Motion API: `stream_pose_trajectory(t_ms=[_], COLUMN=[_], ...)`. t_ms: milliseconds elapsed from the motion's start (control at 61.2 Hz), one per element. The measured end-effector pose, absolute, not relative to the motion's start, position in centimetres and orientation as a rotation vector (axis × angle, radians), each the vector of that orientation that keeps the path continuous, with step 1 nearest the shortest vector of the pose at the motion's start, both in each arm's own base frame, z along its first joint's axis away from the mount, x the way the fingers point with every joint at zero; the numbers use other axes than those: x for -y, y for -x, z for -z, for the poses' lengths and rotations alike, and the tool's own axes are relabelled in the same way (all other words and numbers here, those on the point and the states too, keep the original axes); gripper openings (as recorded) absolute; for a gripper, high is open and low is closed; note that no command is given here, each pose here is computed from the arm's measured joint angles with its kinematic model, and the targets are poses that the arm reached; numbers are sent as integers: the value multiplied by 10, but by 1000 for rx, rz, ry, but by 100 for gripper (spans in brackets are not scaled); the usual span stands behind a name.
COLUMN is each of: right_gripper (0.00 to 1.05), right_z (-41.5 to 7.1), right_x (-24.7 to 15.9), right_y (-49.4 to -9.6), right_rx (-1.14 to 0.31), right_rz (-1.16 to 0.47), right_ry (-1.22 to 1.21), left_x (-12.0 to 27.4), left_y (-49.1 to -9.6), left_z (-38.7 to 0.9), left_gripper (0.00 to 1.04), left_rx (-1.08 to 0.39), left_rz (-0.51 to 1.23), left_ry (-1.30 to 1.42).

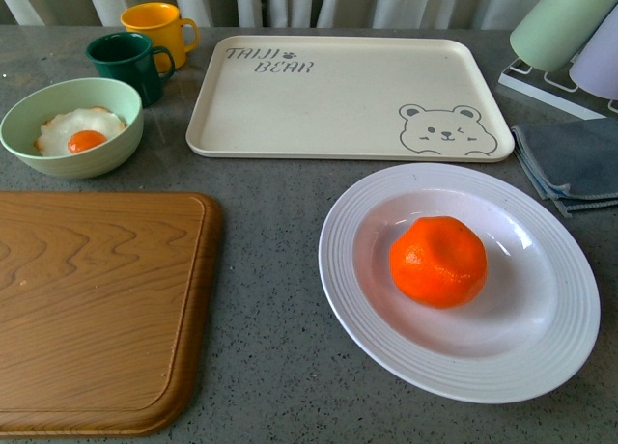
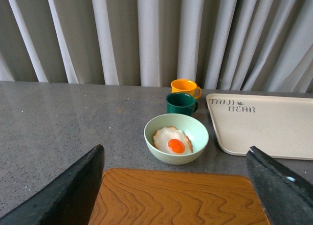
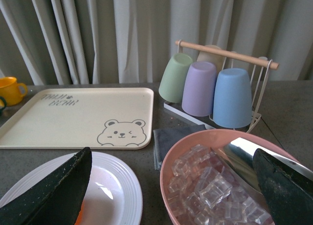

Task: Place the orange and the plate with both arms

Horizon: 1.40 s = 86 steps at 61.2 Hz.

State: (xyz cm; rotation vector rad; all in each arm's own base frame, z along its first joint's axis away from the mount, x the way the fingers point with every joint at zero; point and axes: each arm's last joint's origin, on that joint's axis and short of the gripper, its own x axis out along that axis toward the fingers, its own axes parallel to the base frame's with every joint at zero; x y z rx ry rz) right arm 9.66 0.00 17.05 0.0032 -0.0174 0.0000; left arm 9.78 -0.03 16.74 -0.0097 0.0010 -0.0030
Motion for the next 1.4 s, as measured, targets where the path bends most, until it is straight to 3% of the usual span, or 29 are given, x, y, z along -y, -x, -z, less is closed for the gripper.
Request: stream_pose_trajectory(t_ms=[65,180,261,588,931,1405], right_gripper=[96,96,96,96,96,96], right_z=[-170,-167,-162,-117,-81,-66], right_x=[0,-4,-7,-14,-14,-30], right_y=[-97,-102,-110,-139,-163,-197], right_rx=[8,-443,-558,-721,-791,-781], right_rz=[-10,-142,-95,3,67,6], right_ry=[-16,-359,-559,-839,-852,-800], left_x=[0,0,0,0,0,0], left_y=[-98,-98,-98,-98,-98,-98], left_z=[-167,-167,-167,-167,-167,-167], left_gripper=[97,96,96,96,96,96], left_rx=[-1,-1,-1,-1,-1,-1], left_rz=[3,4,3,3,3,3], left_ry=[7,7,7,7,7,7])
